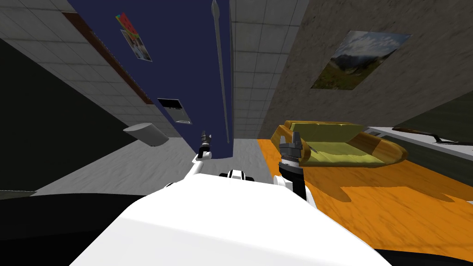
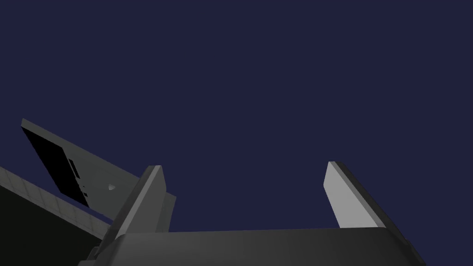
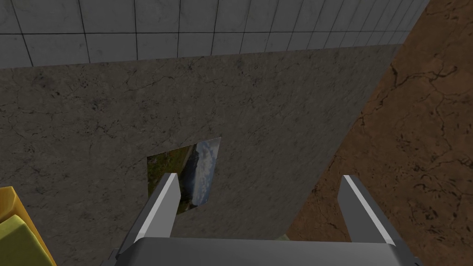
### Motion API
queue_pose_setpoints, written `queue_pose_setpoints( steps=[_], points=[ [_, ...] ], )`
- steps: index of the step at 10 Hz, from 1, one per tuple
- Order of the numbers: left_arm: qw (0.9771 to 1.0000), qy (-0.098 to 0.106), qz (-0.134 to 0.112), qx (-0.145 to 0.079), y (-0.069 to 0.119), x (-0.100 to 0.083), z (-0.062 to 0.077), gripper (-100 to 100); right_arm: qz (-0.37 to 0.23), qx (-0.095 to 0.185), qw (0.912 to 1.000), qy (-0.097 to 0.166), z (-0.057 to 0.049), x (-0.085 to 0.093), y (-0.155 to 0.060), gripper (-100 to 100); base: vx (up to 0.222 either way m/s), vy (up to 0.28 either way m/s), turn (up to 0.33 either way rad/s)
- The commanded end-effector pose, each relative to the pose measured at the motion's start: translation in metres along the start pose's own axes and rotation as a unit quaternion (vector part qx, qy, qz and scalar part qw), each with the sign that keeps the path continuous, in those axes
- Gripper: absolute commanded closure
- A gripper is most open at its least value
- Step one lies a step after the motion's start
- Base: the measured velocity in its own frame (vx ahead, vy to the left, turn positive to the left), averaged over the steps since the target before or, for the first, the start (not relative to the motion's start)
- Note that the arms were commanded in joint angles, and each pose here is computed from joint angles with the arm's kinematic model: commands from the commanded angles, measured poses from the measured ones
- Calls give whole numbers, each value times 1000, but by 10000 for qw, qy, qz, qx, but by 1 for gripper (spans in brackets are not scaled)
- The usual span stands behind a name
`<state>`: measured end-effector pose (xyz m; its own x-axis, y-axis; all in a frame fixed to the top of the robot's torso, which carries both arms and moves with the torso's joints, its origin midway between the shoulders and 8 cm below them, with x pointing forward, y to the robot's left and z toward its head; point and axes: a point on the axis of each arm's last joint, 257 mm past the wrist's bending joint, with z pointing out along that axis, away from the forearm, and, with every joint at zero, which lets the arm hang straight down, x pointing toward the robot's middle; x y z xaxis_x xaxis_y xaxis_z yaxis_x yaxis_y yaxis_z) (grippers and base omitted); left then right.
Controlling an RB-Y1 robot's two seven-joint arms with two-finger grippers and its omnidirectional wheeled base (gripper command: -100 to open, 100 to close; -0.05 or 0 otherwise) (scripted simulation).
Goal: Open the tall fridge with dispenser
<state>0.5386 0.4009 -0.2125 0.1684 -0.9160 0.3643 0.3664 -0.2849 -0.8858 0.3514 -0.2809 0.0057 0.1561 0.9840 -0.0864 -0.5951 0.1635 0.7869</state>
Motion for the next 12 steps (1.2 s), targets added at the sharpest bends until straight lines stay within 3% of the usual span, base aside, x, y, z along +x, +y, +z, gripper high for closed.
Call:
queue_pose_setpoints(
  steps=[1,2,3,4,5,6,11,12],
  points=[
    [9996,-160,-182,-144,19,-3,1,-100,0,0,10000,0,0,0,0,0,49,-128,47],
    [9994,-197,-170,-216,26,-7,-2,-100,0,0,10000,0,0,0,0,0,37,-111,28],
    [9991,-231,-309,-183,27,-2,5,-100,0,0,10000,0,0,0,0,0,48,-107,59],
    [9987,-294,-290,-304,38,-8,-1,-100,-1,0,10000,0,0,0,0,0,37,-93,25],
    [9982,-324,-424,-273,39,-2,6,-100,-1,0,10000,0,0,0,0,0,33,-116,52],
    [9976,-389,-403,-399,50,-8,0,-100,0,0,10000,0,0,0,0,0,32,-114,24],
    [9953,-531,-619,-517,67,-5,3,-100,-1,0,10000,1,0,0,0,0,19,-67,25],
    [9946,-581,-602,-613,75,-9,-2,-100,-1,0,10000,0,0,0,0,0,25,-85,24]
  ],
)
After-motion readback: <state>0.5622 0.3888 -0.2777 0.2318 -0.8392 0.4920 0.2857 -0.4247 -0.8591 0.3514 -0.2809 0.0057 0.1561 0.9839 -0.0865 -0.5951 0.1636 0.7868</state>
